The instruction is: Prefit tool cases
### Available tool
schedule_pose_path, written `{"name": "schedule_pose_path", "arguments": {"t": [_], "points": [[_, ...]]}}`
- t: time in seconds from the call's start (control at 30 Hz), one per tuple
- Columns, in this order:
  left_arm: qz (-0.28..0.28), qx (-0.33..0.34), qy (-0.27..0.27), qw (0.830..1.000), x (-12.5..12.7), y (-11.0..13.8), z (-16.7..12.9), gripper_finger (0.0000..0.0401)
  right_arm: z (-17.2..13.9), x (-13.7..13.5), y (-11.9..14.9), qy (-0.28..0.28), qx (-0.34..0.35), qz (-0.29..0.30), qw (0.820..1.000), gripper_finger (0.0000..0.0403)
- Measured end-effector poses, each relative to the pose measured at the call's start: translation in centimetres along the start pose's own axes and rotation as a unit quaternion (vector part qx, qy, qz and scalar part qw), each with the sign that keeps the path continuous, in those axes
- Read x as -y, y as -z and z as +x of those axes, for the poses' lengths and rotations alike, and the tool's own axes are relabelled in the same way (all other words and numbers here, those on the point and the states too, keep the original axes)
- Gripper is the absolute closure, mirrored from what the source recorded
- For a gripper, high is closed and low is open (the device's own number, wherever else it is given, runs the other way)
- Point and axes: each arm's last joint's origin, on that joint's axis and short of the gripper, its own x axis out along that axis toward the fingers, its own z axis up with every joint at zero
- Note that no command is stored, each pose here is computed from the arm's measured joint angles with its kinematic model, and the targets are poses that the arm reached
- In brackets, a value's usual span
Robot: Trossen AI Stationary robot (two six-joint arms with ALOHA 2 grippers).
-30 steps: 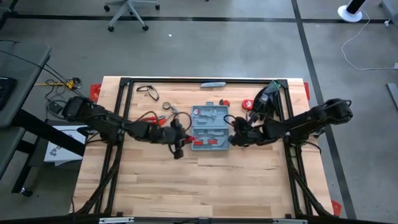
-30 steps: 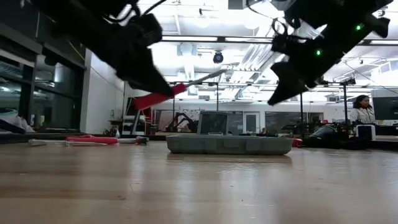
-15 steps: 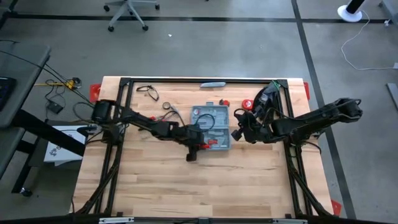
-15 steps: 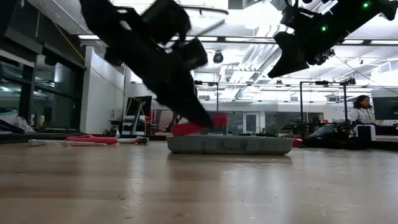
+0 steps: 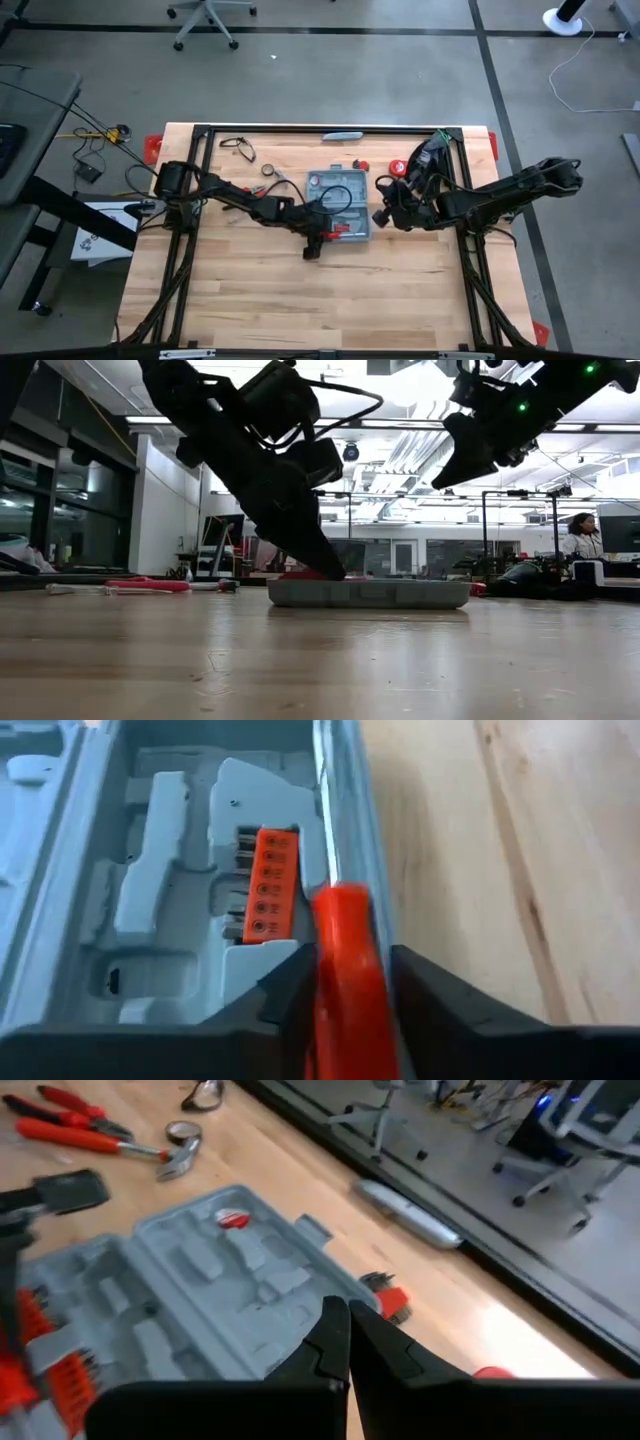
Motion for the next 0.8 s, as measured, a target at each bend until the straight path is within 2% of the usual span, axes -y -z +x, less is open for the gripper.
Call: {"name": "schedule_pose_path", "arguments": {"t": [0.13, 0.37, 0.67, 0.8], "points": [[-0.009, 0.001, -0.002, 1.0, 0.0, 0.0, 0.0, 0.0239, 0.1, -0.2, 0.1, -0.019, -0.012, 0.012, 1.0, 0.0403], [-0.014, 0.002, -0.003, 1.0, -0.1, 0.0, 0.0, 0.0231, 1.1, -1.7, 1.1, -0.059, -0.044, 0.021, 0.997, 0.0403], [-0.01, 0.02, -0.015, 1.0, -0.1, -0.9, -1.5, 0.023, 3.9, -6.0, 2.7, -0.201, -0.07, 0.012, 0.977, 0.0403], [-0.01, 0.017, -0.025, 0.999, -0.1, -1.3, -2.7, 0.0229, 4.6, -7.0, 3.4, -0.243, -0.082, 0.01, 0.967, 0.0403]]}}
